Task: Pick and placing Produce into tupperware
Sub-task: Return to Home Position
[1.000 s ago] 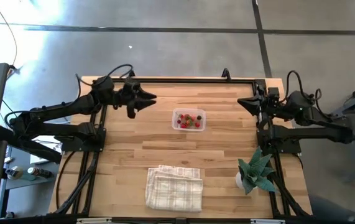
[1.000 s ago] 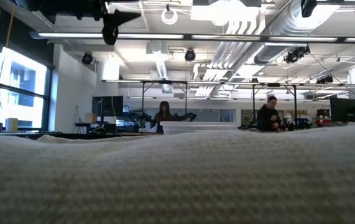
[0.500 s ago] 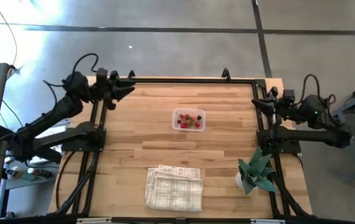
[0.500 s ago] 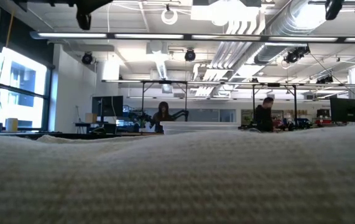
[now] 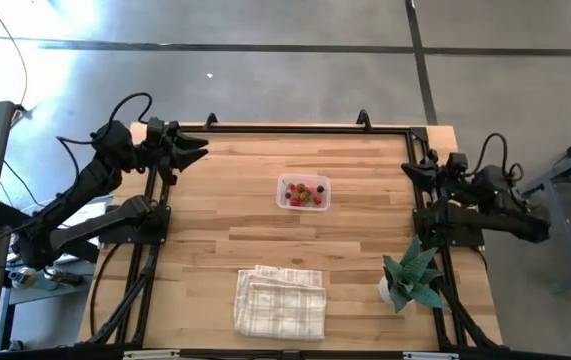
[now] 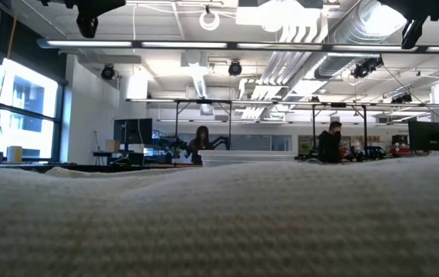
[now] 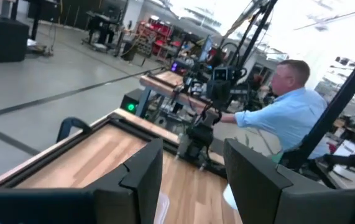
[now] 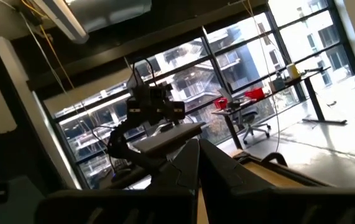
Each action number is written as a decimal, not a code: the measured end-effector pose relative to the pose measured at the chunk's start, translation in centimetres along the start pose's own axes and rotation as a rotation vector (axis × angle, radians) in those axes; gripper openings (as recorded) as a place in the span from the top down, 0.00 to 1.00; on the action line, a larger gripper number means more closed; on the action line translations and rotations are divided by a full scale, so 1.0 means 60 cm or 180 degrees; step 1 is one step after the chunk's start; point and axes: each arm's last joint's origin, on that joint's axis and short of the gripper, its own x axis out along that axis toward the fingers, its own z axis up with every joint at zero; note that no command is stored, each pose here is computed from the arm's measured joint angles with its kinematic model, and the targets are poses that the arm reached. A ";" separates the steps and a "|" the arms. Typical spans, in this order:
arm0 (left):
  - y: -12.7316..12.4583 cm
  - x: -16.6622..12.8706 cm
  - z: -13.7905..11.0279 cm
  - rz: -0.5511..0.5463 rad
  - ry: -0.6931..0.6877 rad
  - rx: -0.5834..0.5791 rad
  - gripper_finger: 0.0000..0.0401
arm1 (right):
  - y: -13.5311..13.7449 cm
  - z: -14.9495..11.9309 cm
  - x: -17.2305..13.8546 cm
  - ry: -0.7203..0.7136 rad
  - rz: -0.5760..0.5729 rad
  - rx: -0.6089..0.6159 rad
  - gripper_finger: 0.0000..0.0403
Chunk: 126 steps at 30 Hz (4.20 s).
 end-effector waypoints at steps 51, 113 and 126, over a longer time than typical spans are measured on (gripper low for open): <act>0.060 -0.059 -0.192 0.0562 -0.0868 -0.0628 0.60 | -0.039 -0.116 0.024 -0.0301 0.0265 0.0441 1.00; 0.112 -0.049 -0.256 0.1740 -0.0502 0.0367 0.60 | -0.069 -0.185 0.021 0.0770 -0.0274 -0.0990 1.00; 0.112 -0.049 -0.256 0.1739 -0.0503 0.0367 0.60 | -0.069 -0.185 0.021 0.0772 -0.0269 -0.0989 1.00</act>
